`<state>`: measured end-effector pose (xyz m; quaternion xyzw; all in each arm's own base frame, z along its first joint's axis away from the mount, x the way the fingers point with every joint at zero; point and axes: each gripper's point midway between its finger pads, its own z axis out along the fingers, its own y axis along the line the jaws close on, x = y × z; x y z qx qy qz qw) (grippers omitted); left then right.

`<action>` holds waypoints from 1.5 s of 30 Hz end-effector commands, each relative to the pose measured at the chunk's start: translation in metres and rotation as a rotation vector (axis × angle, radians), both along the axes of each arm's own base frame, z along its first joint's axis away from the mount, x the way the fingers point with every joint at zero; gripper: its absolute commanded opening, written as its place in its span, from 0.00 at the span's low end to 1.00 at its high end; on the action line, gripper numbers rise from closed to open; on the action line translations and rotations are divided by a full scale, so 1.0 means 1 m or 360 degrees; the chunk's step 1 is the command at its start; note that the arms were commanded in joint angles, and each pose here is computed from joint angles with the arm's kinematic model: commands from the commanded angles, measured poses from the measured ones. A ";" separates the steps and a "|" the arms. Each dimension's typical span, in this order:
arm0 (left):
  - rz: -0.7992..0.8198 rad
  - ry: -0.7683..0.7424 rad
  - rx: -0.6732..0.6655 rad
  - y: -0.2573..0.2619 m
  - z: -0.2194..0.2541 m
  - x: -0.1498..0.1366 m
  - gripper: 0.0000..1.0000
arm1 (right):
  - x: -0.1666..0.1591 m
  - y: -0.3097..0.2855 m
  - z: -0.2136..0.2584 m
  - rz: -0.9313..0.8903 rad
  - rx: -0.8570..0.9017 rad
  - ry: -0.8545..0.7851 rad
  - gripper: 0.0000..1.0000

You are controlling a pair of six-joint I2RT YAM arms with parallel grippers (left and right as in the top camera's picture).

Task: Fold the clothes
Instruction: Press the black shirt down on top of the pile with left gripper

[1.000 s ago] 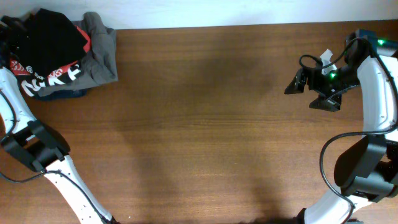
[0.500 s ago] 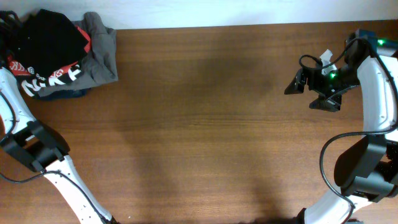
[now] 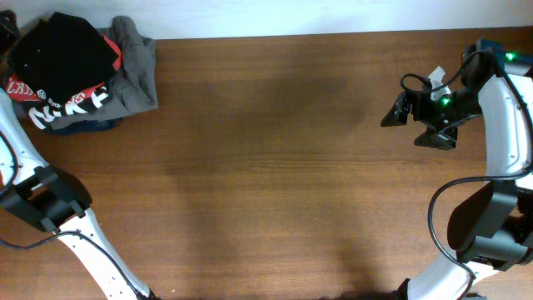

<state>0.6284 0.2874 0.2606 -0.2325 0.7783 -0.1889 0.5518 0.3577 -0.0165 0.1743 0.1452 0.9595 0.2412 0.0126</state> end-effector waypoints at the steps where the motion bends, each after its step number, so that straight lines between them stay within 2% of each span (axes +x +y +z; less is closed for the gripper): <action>1: 0.0005 0.0083 0.0050 -0.014 -0.012 0.005 0.01 | 0.000 -0.001 0.000 -0.0001 -0.0003 -0.0002 0.99; 4: -0.0002 0.0184 0.0136 -0.018 -0.049 0.014 0.00 | 0.000 -0.001 0.000 -0.0001 -0.0003 0.0000 0.99; 8: 0.0123 0.0360 0.0157 -0.008 -0.114 0.023 0.00 | -0.001 -0.001 0.000 0.0000 0.0000 0.0010 0.99; 11: 0.0136 0.0504 0.0106 -0.007 -0.166 0.019 0.01 | -0.002 -0.001 0.000 0.0000 0.0002 0.0016 0.99; 14: 0.0105 0.0565 0.0058 -0.010 -0.188 0.016 0.01 | -0.003 0.000 0.000 0.0000 0.0003 0.0021 0.99; 18: 0.0028 0.0480 0.0040 -0.019 -0.167 0.021 0.01 | -0.003 0.000 0.000 0.0000 0.0003 0.0020 0.99; 26: -0.0001 0.0068 0.0180 -0.027 -0.032 0.027 0.01 | -0.003 0.000 0.000 0.0000 0.0003 0.0020 0.99; 29: 0.0030 -0.0016 0.0232 -0.023 -0.003 0.022 0.01 | -0.003 -0.001 0.000 0.0000 0.0002 0.0018 0.99; 36: 0.0317 0.0131 0.0299 0.013 -0.028 0.017 0.01 | -0.002 -0.001 0.000 0.0000 0.0002 0.0016 0.99; 40: 0.0600 0.0306 0.0373 0.050 -0.069 0.008 0.01 | -0.003 0.000 0.000 0.0000 0.0003 0.0020 0.99; 45: 0.0630 0.0481 0.0369 0.062 -0.130 0.002 0.01 | -0.003 0.000 0.000 0.0000 0.0002 0.0019 0.99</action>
